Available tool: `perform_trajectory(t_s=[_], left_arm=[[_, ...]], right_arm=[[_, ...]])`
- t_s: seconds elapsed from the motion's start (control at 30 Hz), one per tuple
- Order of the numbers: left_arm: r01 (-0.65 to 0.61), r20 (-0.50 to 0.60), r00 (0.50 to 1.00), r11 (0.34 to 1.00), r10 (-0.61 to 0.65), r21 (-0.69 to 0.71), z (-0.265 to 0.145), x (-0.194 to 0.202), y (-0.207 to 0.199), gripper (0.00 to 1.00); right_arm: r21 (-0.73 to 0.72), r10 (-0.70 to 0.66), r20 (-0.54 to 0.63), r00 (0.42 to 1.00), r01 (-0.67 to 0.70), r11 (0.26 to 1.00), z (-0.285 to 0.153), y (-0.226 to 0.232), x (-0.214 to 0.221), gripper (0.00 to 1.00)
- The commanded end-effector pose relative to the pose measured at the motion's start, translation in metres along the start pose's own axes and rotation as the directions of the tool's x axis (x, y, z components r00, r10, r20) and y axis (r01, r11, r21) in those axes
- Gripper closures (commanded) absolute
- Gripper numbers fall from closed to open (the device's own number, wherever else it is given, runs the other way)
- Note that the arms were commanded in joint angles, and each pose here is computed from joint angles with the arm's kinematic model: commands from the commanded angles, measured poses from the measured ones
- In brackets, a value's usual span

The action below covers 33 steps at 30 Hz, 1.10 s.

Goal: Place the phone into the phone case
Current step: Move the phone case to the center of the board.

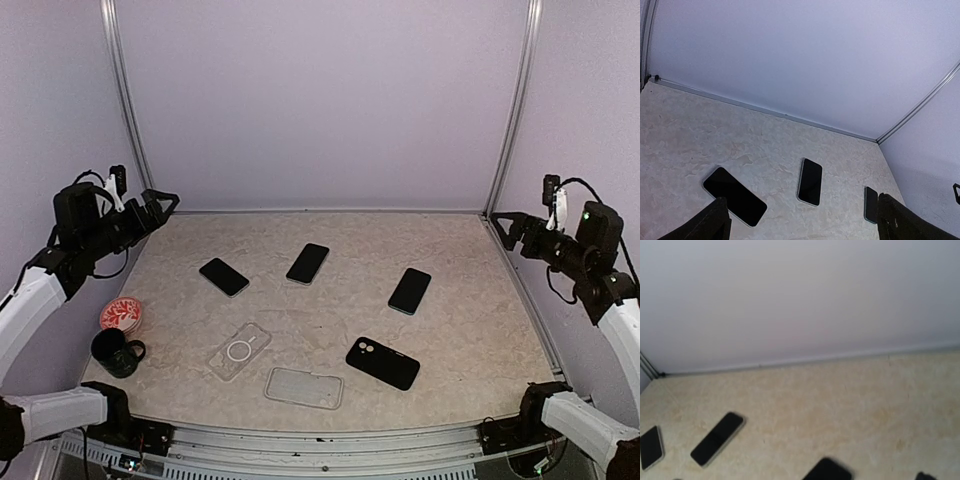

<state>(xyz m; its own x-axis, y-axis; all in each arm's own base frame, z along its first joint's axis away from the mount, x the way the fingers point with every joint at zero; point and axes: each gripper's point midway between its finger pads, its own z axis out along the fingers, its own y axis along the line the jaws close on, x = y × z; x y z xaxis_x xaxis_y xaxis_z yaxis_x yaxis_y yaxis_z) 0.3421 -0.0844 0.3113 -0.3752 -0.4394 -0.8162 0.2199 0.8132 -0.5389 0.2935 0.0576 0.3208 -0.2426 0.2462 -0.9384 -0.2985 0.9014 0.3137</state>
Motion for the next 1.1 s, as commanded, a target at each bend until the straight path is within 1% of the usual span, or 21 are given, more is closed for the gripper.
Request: perform_trajectory(t_s=[0.0,0.1,0.17,0.2,0.37,0.43,0.53,0.73,0.83,0.9,1.03,1.07], left_arm=[[0.010,0.061,0.998,1.000,-0.008,-0.027,-0.008,0.001,0.008,0.01],[0.044,0.078,0.996,0.999,-0.044,0.005,-0.012,0.005,0.010,0.01],[0.055,0.094,0.994,0.998,-0.056,0.014,-0.012,0.004,0.010,0.01],[0.060,0.091,0.994,0.998,-0.060,0.008,-0.011,0.004,0.013,0.01],[0.052,0.037,0.998,0.999,-0.052,0.002,0.001,0.013,0.016,0.01],[0.016,0.018,1.000,1.000,-0.016,0.018,0.005,0.015,0.011,0.01],[-0.032,-0.017,0.999,0.999,0.032,0.007,0.010,0.023,0.006,0.01],[-0.094,-0.092,0.991,0.995,0.097,0.029,0.018,0.040,-0.007,0.01],[-0.090,-0.112,0.989,0.995,0.093,0.032,0.018,0.051,-0.007,0.01],[-0.086,-0.116,0.989,0.994,0.093,0.061,0.016,0.056,-0.014,0.01],[-0.127,-0.143,0.980,0.989,0.136,0.074,0.016,0.069,-0.026,0.01],[-0.131,-0.155,0.978,0.988,0.143,0.083,0.017,0.074,-0.029,0.01]], right_arm=[[-0.023,0.062,-0.016,0.998,-0.062,0.998,-0.002,0.007,-0.001,0.01],[-0.124,0.056,0.009,0.998,-0.055,0.991,-0.011,0.027,-0.007,0.01],[-0.169,0.043,0.042,0.998,-0.035,0.985,-0.016,0.036,-0.012,0.01],[-0.169,0.047,0.050,0.998,-0.038,0.985,-0.016,0.037,-0.015,0.01],[-0.139,0.087,-0.006,0.996,-0.087,0.986,-0.003,0.029,-0.013,0.01],[-0.140,0.095,-0.037,0.995,-0.099,0.985,0.004,0.027,-0.011,0.01],[-0.095,0.114,-0.078,0.990,-0.121,0.988,0.013,0.017,-0.004,0.01],[-0.019,0.137,-0.200,0.970,-0.144,0.989,0.037,-0.004,0.021,0.01],[0.003,0.144,-0.209,0.967,-0.146,0.989,0.041,-0.010,0.032,0.01],[0.032,0.154,-0.226,0.962,-0.151,0.988,0.045,-0.017,0.042,0.01],[0.078,0.180,-0.298,0.937,-0.163,0.983,0.053,-0.028,0.065,0.01],[0.063,0.170,-0.323,0.931,-0.158,0.985,0.056,-0.022,0.072,0.01]])
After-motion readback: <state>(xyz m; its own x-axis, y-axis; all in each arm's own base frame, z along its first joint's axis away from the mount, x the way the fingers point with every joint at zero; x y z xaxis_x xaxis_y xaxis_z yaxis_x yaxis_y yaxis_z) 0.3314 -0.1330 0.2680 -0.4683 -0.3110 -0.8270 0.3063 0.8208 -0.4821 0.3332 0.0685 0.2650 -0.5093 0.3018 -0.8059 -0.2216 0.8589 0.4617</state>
